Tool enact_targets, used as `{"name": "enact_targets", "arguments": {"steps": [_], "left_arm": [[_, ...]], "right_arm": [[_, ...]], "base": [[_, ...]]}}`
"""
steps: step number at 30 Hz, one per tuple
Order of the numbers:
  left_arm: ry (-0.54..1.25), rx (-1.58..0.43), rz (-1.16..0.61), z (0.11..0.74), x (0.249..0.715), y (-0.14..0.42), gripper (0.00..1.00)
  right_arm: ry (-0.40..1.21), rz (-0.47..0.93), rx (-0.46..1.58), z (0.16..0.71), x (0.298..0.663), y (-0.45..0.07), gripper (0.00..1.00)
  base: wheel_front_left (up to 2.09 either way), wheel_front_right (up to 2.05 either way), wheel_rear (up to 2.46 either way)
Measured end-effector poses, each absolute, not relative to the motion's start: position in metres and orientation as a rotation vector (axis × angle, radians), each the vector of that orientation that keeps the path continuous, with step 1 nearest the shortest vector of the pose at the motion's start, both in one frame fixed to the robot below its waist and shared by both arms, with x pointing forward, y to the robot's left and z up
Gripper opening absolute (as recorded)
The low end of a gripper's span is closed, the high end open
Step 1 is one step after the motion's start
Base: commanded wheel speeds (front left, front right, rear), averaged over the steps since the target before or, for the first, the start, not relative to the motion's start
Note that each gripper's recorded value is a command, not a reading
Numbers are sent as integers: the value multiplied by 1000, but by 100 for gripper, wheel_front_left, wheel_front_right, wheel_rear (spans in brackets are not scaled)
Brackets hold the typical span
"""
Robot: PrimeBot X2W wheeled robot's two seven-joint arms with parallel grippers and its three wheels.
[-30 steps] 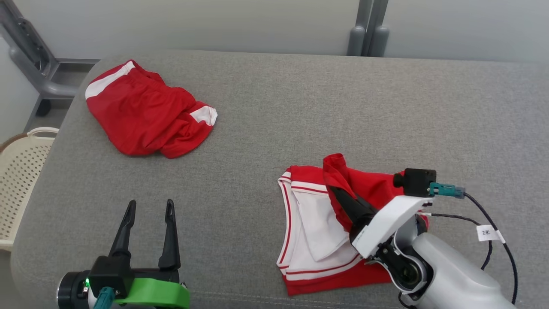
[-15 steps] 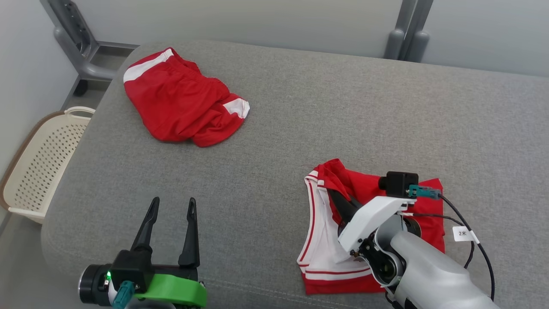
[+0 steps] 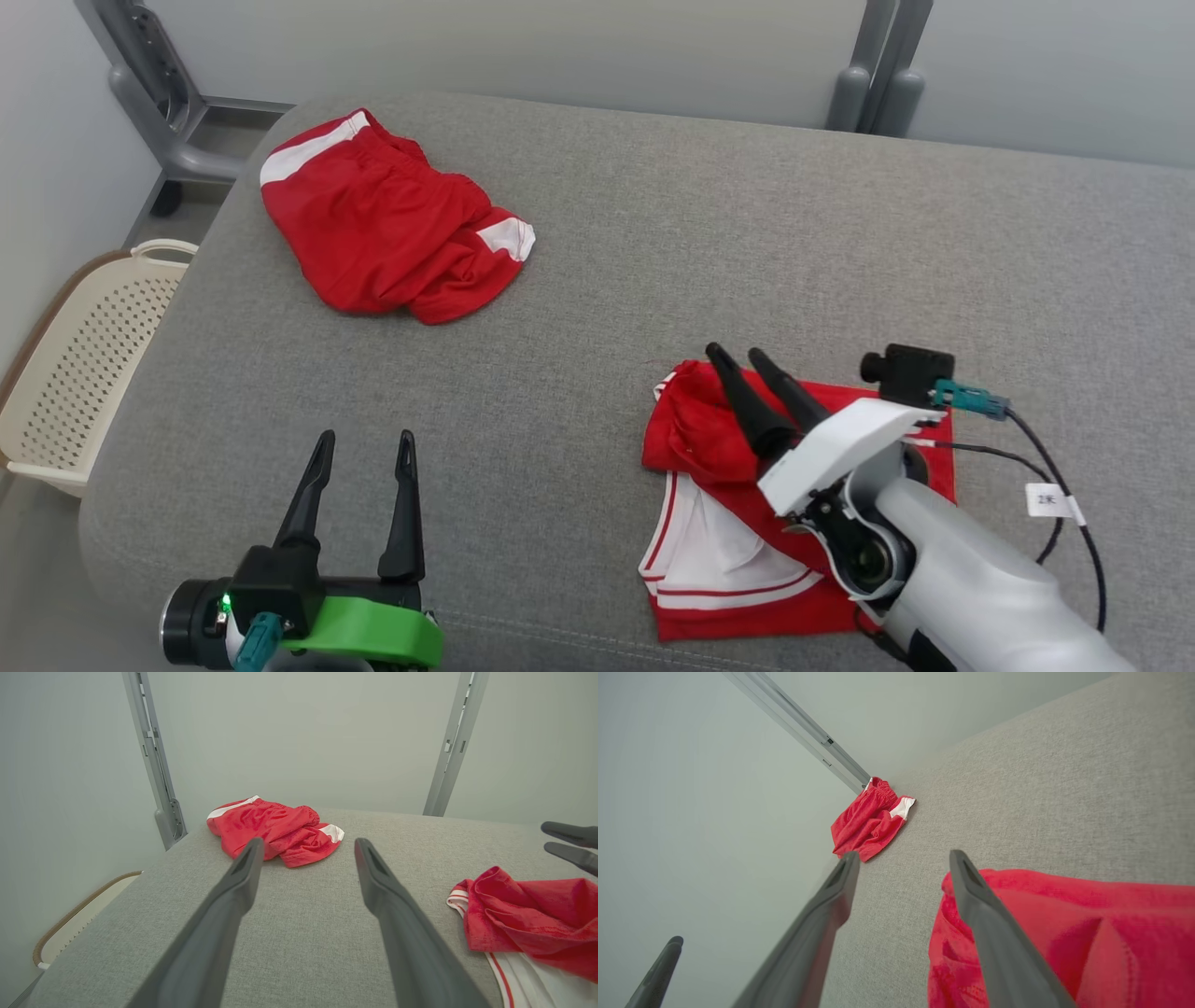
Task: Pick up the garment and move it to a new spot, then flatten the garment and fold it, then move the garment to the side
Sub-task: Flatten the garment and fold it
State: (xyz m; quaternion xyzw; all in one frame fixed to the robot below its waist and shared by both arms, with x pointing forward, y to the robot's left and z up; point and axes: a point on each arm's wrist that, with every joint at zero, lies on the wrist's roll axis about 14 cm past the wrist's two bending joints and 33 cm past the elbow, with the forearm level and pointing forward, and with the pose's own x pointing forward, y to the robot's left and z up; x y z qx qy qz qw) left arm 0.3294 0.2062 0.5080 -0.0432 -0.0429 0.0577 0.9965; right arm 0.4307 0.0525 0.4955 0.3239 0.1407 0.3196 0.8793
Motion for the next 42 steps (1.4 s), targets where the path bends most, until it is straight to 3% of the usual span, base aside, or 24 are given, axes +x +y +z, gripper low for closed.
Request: {"name": "enact_targets", "arguments": {"steps": [9, 19, 20, 23, 25, 26, 42], "left_arm": [[-92, -88, 98, 510, 335, 201, 100], [-93, -82, 85, 510, 338, 198, 100], [-93, -83, 83, 510, 338, 197, 100], [-93, -83, 81, 510, 339, 197, 100], [-92, -82, 79, 510, 340, 196, 100], [-91, -82, 77, 510, 340, 196, 100], [-78, -62, 87, 506, 339, 202, 100]], "right_arm": [[107, 534, 607, 518, 453, -33, 100], [107, 411, 492, 491, 441, -87, 100], [113, 403, 478, 487, 439, -90, 93], [145, 395, 436, 473, 432, -92, 42], [163, 385, 425, 465, 430, -92, 25], [177, 381, 425, 460, 429, -91, 0], [352, 467, 263, 408, 428, -46, 0]], "base": [[0, 0, 0], [0, 0, 0], [0, 0, 0], [0, 0, 0], [0, 0, 0], [0, 0, 0], [0, 0, 0]]}}
